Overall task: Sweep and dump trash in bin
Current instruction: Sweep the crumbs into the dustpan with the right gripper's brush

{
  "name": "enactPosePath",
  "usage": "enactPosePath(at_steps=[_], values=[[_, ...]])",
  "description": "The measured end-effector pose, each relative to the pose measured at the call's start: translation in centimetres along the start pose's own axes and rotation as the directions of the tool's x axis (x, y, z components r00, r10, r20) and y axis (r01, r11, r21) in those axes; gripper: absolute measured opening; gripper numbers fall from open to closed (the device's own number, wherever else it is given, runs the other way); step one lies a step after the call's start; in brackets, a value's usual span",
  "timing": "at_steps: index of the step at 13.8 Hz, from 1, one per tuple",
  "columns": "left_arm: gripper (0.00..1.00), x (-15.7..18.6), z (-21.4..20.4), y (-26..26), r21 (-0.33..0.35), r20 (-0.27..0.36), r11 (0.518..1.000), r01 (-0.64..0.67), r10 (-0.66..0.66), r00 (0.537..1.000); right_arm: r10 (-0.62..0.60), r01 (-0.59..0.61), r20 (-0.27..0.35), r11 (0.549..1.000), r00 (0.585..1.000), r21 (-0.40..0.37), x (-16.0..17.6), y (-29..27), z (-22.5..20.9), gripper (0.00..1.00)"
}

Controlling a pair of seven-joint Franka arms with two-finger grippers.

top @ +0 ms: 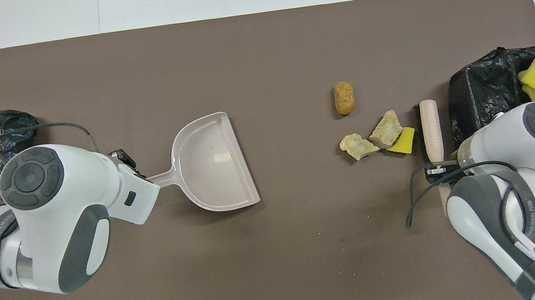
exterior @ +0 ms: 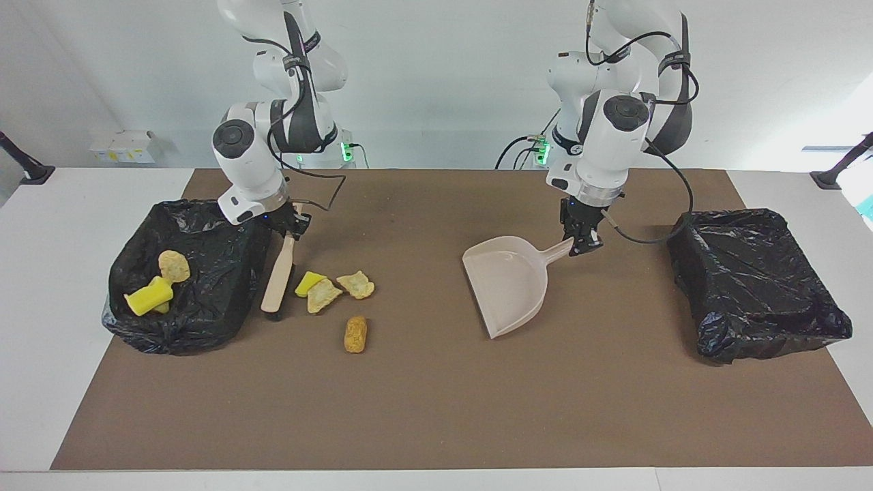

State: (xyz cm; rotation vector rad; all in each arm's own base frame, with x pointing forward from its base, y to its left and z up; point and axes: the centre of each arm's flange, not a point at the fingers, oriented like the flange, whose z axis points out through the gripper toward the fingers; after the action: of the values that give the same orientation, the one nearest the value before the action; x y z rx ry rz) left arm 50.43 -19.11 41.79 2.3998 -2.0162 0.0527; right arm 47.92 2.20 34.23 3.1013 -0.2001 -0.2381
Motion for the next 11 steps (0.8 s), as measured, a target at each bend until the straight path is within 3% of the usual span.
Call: enactPosePath(at_steps=[3,11], values=[[0.33,1.4,1.2,1.4,-0.036,-0.02,0.999,-0.008,0.007,1.0,-0.043,0.043,-0.003,0.999,0.999,-0.004,0.3,-1.8,0.3,0.26],[0.33,7.1,4.9,4.8,-0.011,-0.05,0.999,0.045,-0.046,0.998,-0.166,0.166,-0.014,0.986,0.986,0.033,1.0,-13.0,-0.1,0.26]])
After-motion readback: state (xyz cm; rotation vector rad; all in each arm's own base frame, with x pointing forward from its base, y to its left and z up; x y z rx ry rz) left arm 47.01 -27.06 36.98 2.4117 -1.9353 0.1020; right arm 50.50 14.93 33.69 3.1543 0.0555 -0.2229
